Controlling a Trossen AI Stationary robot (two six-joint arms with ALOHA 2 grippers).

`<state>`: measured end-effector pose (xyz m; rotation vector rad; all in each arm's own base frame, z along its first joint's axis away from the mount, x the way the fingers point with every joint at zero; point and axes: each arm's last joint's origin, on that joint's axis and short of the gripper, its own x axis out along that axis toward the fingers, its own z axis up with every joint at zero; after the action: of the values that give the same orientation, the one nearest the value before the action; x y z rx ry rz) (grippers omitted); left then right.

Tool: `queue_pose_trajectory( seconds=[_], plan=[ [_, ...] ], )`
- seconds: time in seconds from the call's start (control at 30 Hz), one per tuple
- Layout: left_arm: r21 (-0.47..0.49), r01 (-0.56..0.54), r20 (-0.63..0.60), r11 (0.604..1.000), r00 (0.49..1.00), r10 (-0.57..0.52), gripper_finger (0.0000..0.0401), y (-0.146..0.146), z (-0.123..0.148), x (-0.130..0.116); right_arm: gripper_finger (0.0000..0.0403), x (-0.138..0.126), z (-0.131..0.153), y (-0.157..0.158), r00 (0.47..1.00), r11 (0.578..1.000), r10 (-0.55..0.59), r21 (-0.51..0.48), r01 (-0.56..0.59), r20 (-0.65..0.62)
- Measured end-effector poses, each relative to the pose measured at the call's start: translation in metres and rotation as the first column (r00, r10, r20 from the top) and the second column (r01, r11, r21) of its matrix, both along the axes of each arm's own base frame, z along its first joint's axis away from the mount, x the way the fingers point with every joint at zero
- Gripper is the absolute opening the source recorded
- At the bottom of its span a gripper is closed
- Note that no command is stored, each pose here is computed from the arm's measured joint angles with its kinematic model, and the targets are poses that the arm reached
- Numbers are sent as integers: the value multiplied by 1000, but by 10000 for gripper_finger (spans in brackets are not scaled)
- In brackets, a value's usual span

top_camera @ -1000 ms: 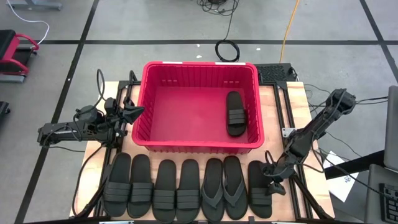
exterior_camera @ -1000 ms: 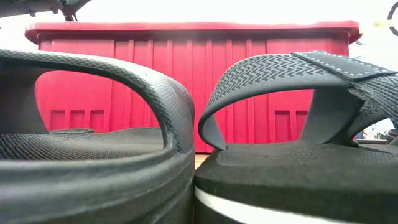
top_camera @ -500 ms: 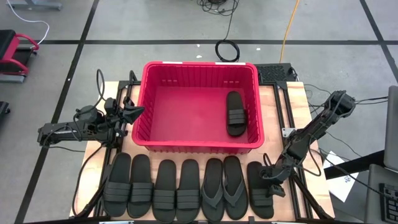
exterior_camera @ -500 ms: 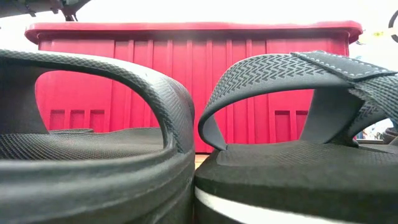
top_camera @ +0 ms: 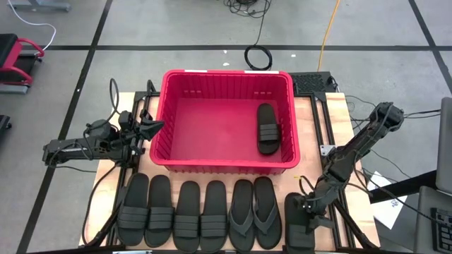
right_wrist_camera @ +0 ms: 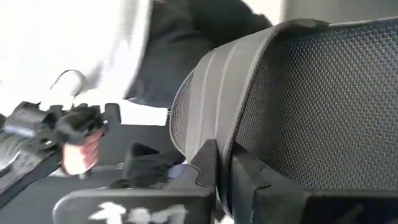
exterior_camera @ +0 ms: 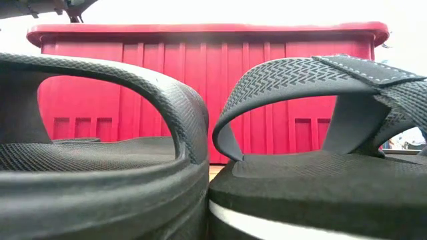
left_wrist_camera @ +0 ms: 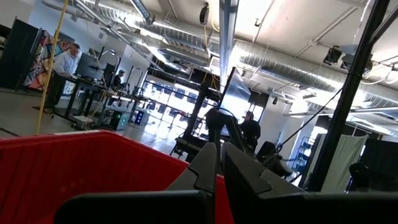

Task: Pick and place slides into bin
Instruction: Put the slide into the bin

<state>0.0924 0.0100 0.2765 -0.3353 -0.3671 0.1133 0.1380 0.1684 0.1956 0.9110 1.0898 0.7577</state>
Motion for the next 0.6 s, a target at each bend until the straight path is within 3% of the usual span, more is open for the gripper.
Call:
queue_pose_trajectory(
  seconds=[0.1,0.3,0.6],
  plan=[
    [-7,2,1,1000,1000,-2,24,0,0,0,5,7,27,8,999,1000,20,-15,-19,45],
    [-9,3,2,1000,1000,-3,24,0,0,0,3,14,80,7,996,981,46,-194,-30,78],
    [-9,3,1,1000,1000,-3,24,0,0,0,1,33,162,-35,964,886,-67,-429,176,257]
  ],
)
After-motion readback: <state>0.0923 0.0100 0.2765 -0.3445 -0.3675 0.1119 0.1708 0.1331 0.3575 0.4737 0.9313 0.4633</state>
